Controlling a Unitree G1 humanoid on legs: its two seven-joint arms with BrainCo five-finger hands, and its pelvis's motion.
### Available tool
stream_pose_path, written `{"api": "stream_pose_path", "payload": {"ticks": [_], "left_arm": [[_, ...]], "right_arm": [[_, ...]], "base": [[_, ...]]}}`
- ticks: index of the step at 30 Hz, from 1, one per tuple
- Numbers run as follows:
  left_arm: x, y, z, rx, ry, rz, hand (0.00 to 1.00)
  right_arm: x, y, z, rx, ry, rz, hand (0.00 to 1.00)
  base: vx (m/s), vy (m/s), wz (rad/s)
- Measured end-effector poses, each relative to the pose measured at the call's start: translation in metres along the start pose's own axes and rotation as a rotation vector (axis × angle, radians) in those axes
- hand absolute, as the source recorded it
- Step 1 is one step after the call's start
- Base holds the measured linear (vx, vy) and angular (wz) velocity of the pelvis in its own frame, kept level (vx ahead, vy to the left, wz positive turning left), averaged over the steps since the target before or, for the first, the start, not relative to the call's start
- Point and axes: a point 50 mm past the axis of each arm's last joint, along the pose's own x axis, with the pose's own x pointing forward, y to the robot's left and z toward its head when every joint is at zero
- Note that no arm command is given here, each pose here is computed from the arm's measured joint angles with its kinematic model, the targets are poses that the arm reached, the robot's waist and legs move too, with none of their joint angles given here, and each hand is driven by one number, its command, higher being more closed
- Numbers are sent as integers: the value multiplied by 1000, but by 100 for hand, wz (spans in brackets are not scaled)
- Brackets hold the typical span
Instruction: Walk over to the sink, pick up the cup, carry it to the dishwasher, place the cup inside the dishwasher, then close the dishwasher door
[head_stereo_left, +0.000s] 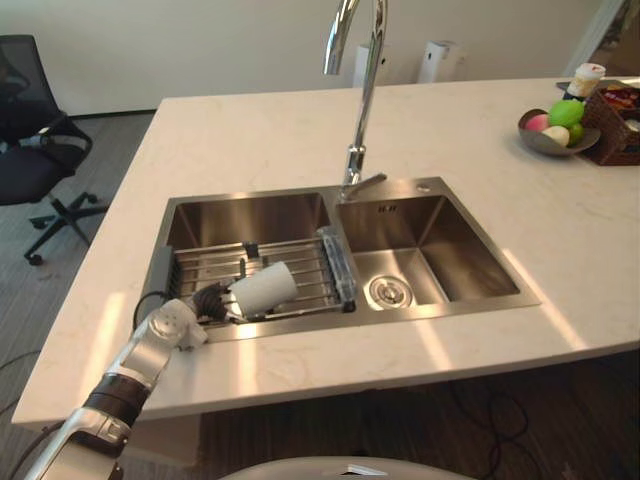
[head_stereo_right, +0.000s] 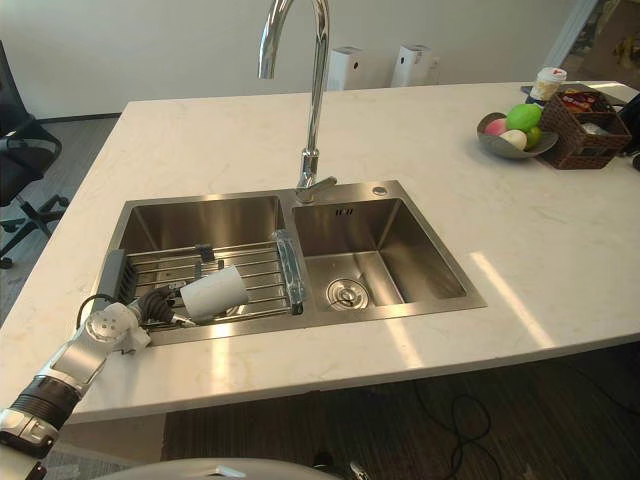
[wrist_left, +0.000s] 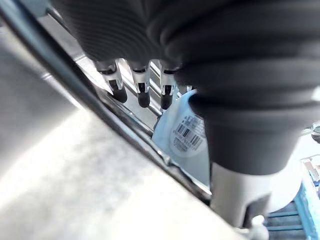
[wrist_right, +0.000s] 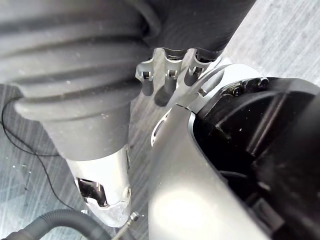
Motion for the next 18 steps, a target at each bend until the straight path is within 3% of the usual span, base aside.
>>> {"api": "stream_pose_path", "payload": {"ticks": [8, 15, 18], "left_arm": [[1, 3, 5, -97, -88, 115, 0], [-24, 22, 76, -15, -453, 292, 0], [-34, 22, 96, 24, -554, 299, 0]], "right_arm": [[-1, -1, -2, 2, 2, -2, 0], [-4, -4, -7, 10, 1, 11, 0], [-4, -5, -8, 14, 1, 15, 0]], "base": [[0, 0, 0], [0, 0, 0], [0, 0, 0]]}}
